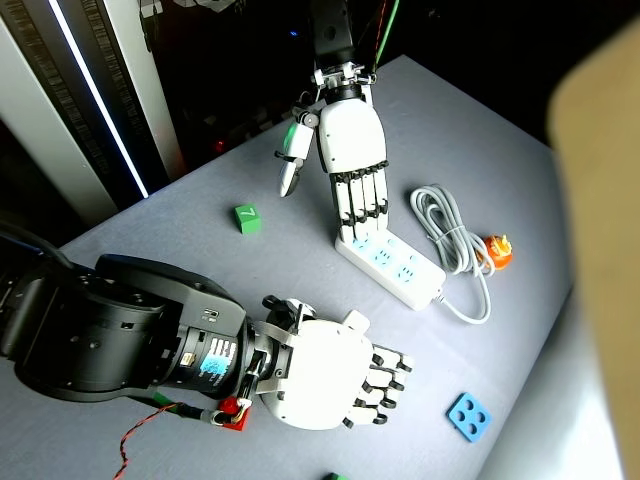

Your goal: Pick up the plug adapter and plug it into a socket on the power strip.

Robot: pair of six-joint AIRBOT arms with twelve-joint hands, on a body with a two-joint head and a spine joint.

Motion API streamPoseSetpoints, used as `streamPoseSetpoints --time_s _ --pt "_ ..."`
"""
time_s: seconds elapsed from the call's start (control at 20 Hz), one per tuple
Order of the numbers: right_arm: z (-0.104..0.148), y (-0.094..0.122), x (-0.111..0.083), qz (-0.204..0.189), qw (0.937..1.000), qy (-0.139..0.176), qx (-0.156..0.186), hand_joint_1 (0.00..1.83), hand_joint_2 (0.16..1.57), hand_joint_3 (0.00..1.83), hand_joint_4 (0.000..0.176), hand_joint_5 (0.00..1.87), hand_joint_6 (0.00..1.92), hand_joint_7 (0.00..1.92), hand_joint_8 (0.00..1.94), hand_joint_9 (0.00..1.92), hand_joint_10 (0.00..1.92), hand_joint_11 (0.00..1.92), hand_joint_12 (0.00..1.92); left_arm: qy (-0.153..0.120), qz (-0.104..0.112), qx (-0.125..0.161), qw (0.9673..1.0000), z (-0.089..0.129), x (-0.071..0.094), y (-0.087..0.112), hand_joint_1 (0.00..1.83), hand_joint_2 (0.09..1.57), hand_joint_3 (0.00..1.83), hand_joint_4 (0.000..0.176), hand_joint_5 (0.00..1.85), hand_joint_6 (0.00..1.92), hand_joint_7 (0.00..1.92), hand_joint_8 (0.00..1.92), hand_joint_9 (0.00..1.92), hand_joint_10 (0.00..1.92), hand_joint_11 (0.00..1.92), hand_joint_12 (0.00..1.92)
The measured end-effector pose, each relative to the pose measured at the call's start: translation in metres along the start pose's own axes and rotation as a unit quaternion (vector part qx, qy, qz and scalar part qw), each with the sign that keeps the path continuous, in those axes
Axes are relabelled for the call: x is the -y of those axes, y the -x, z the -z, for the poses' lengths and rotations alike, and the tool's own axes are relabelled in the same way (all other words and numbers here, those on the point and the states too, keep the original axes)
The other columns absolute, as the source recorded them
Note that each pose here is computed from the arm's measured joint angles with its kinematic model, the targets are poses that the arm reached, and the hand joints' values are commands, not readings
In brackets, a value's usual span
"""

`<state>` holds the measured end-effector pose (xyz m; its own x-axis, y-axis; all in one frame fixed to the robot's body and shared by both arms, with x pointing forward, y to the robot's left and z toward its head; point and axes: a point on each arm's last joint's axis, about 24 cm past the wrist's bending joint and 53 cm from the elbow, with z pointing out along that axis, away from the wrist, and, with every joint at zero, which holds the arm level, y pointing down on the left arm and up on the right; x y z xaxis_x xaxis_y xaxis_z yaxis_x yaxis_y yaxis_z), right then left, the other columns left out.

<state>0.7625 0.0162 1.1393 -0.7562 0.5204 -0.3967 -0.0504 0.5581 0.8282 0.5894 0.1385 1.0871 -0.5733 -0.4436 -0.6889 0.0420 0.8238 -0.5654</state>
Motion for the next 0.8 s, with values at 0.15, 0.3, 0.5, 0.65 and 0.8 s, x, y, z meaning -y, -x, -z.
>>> streamPoseSetpoints --time_s 0.15,0.3,0.5,0.65,0.8 --pt "0.0002 0.0001 0.0012 0.0 1.0 -0.002 -0.001 1.17 0.99 0.01 0.0 0.09 0.0 0.1 0.0 0.08 0.0 0.0 0.54 0.0 0.001 0.0 1.0 0.0002 0.0001 0.0 0.0 1.19 0.0 0.0 0.08 0.0 0.09 0.0 0.08 0.0 0.0 0.19" --pt "0.0001 -0.0004 0.0012 -0.001 1.0 -0.002 -0.001 1.18 0.98 0.0 0.0 0.11 0.0 0.12 0.0 0.1 0.0 0.0 0.59 0.0 0.002 0.001 1.0 0.0003 0.0004 -0.0001 0.0 1.19 0.0 0.0 0.09 0.0 0.1 0.0 0.09 0.0 0.0 0.22" --pt "-0.0006 -0.0032 0.0069 -0.001 1.0 -0.007 -0.004 1.15 0.99 0.0 0.0 0.12 0.01 0.11 0.0 0.09 0.0 0.0 0.59 0.0 0.002 0.001 1.0 0.0004 -0.0001 -0.0002 0.0 1.19 0.0 0.0 0.1 0.0 0.11 0.01 0.09 0.01 0.0 0.22" --pt "-0.0007 -0.0033 0.0078 -0.001 1.0 -0.007 -0.004 1.08 1.0 0.0 0.0 0.18 0.01 0.19 0.01 0.17 0.02 0.0 0.65 0.001 0.002 0.002 1.0 0.0005 -0.0001 -0.0001 0.0 1.19 0.0 0.0 0.11 0.0 0.12 0.0 0.1 0.0 0.0 0.25" --pt "-0.0011 -0.0045 0.0089 -0.001 1.0 -0.008 -0.005 1.01 1.05 0.0 0.0 0.31 0.01 0.34 0.01 0.31 0.02 0.0 0.88 0.001 0.001 0.005 1.0 0.0005 -0.0005 0.0013 0.0 1.19 0.0 0.0 0.1 0.0 0.1 0.0 0.09 0.0 0.0 0.22"
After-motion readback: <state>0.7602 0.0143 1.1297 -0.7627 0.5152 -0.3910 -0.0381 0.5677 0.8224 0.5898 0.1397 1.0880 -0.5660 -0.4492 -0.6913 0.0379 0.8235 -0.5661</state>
